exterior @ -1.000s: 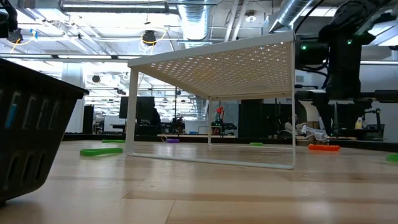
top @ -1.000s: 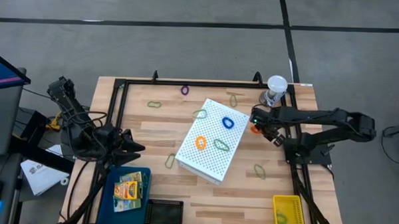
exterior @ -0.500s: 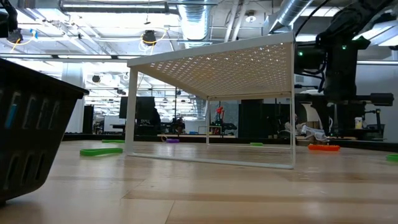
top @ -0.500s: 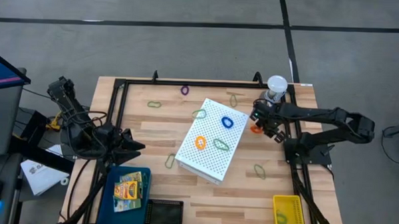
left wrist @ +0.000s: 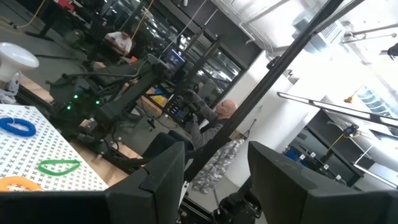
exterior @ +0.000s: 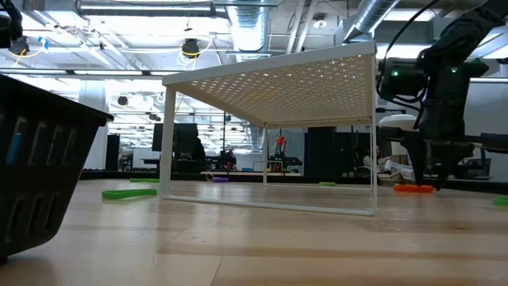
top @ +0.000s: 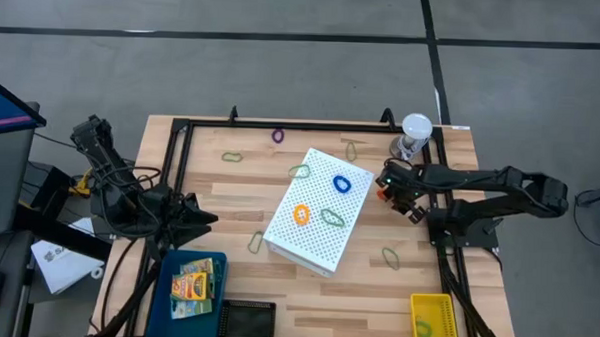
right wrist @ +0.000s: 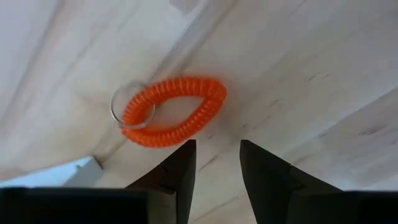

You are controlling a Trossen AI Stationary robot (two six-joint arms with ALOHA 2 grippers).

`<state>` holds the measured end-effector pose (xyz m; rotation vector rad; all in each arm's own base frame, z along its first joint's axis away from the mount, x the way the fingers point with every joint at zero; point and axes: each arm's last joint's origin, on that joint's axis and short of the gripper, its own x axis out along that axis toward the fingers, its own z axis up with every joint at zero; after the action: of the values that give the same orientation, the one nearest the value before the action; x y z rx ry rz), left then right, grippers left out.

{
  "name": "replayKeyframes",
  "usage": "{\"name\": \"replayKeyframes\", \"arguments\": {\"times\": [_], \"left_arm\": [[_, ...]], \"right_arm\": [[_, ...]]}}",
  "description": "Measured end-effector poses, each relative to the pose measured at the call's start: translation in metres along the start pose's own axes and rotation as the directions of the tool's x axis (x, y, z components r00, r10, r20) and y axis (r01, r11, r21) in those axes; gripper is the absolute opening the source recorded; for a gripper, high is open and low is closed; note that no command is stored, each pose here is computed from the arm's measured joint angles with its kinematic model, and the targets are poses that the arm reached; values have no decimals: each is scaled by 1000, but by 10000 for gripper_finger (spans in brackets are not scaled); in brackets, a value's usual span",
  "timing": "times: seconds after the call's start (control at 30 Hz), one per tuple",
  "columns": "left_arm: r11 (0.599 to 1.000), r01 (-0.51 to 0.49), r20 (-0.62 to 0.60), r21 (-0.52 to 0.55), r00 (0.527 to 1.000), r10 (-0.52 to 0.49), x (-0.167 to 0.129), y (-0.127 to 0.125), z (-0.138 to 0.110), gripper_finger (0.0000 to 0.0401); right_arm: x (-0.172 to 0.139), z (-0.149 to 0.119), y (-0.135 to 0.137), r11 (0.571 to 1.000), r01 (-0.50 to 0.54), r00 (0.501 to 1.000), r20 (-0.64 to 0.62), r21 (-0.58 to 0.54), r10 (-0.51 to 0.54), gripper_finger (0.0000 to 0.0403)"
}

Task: Pick & Place Office Desk Supplies
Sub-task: Put the red orange spring keychain into the yellow bin

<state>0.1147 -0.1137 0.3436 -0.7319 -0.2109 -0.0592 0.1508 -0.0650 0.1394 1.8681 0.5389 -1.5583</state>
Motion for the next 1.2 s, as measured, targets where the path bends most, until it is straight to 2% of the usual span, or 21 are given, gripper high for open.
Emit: {"name": "replayKeyframes", "arguments": {"times": [0.37, 0.57, 0.9, 1.2], "left_arm": [[1000, -14, 7, -23, 1000, 14, 0, 0, 0, 172], [999, -23, 11, -22, 1000, 23, 0, 1, 0, 172], [999, -27, 13, -23, 1000, 28, 0, 1, 0, 172], [999, -27, 13, -23, 1000, 27, 0, 1, 0, 172]], "right_arm": [[3, 7, -13, 981, -102, 995, 3, 166, 103, 121], [3, 5, -14, 968, -141, 990, 31, 206, 137, 120], [4, 6, -14, 948, -152, 988, 51, 279, 143, 120], [8, 6, -16, 949, -110, 994, 40, 294, 103, 119]]}}
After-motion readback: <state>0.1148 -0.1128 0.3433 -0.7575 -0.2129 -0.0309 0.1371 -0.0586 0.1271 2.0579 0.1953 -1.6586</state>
